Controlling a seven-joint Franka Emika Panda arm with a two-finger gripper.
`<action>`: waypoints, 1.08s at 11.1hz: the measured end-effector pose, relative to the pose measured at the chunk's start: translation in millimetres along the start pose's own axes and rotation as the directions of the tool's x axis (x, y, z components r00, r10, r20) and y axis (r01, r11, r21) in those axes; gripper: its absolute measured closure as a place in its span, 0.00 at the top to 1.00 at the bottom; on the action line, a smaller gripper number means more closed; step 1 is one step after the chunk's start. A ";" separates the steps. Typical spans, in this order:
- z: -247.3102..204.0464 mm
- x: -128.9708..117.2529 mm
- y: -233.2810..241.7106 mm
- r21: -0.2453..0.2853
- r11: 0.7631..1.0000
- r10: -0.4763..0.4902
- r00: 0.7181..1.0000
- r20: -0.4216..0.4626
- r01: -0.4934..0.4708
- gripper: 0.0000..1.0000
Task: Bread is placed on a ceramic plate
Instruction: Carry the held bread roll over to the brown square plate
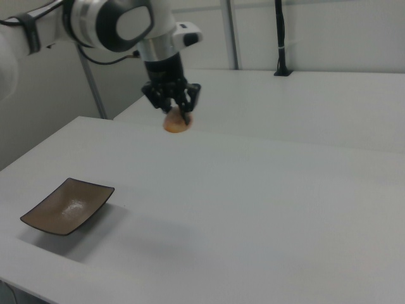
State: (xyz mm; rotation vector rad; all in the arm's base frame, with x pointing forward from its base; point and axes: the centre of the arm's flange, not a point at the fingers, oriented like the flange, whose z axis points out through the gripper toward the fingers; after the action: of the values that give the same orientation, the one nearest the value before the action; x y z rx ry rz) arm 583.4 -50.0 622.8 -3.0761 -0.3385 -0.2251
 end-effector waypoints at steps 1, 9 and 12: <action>0.6 -4.8 -25.3 0.013 1.000 -0.024 1.000 0.018 0.023 0.38; 61.5 -22.7 -273.3 0.048 0.998 -0.052 0.979 0.195 0.044 0.40; 97.2 -52.4 -345.0 -0.006 0.998 -0.063 0.962 0.266 0.067 0.40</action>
State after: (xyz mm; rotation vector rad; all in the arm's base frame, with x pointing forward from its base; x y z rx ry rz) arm 470.8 280.6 526.7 -3.1147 -0.4499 0.1876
